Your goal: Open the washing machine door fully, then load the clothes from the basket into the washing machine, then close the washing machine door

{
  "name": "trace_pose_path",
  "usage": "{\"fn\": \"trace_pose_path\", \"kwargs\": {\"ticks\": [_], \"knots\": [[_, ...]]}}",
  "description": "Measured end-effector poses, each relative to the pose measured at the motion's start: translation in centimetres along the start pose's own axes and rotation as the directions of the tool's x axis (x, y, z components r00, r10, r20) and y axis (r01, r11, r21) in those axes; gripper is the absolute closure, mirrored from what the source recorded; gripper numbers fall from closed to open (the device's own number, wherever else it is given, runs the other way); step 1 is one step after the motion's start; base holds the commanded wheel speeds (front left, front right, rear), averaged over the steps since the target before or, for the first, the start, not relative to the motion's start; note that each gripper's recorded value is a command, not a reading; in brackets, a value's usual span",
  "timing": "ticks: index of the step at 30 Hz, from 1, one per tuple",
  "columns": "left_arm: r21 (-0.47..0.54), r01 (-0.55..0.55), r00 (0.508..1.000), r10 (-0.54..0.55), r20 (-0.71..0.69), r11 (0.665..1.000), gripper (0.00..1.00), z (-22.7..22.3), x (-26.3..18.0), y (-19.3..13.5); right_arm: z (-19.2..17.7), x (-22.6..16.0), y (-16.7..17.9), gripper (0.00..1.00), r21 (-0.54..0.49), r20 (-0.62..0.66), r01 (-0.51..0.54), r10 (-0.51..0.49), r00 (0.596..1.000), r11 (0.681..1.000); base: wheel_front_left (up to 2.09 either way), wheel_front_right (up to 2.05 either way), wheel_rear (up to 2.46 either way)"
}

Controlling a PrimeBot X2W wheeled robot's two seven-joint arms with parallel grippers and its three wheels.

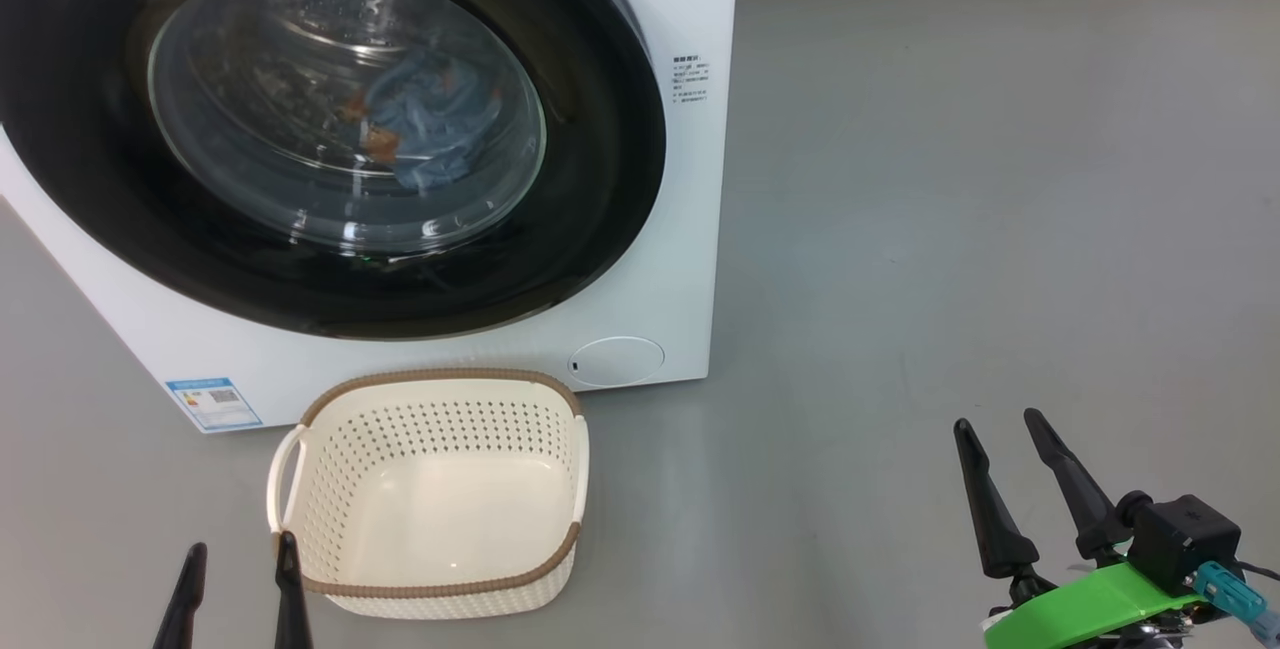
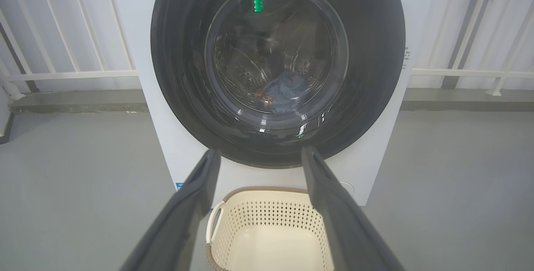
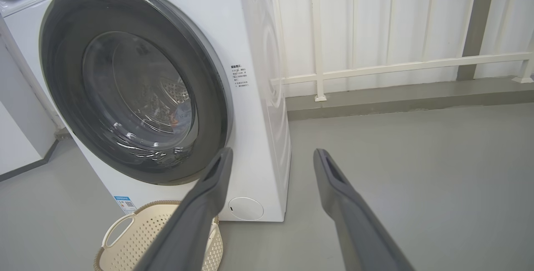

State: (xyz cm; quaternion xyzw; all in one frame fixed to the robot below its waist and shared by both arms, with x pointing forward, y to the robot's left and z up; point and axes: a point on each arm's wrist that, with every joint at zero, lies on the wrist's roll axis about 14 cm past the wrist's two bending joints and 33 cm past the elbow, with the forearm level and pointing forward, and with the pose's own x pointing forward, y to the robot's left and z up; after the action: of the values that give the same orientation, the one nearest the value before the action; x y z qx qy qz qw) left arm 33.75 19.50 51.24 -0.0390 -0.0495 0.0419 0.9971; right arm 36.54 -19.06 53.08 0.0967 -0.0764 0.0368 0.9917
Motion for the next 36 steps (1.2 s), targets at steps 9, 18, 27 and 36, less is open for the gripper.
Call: {"fn": "trace_pose_path", "kwargs": {"ticks": [9,18,27,36], "knots": [[-0.004,0.006,1.000,-0.006,-0.007,1.000,0.00,-0.2,-0.3,0.0,-0.1,0.0,0.3,0.00,0.001,-0.002,-0.009,0.009,1.000,1.000,0.00,0.00,0.00],[-0.051,-0.012,0.995,0.007,-0.098,0.999,1.00,-2.9,-1.1,-0.4,-3.2,-1.5,-0.2,1.00,0.042,-0.104,0.028,-0.024,0.994,0.999,0.00,0.00,0.00],[-0.153,-0.046,0.990,0.024,-0.142,0.987,1.00,-3.7,-1.3,0.0,-3.4,-1.4,-0.6,1.00,0.133,-0.116,0.066,-0.051,0.992,0.989,0.00,0.00,0.00],[-0.252,-0.076,0.983,0.031,-0.179,0.965,1.00,-4.4,-1.3,0.1,-3.7,-1.5,-1.0,1.00,0.223,-0.134,0.105,-0.076,0.988,0.969,0.00,0.00,0.00]]}}
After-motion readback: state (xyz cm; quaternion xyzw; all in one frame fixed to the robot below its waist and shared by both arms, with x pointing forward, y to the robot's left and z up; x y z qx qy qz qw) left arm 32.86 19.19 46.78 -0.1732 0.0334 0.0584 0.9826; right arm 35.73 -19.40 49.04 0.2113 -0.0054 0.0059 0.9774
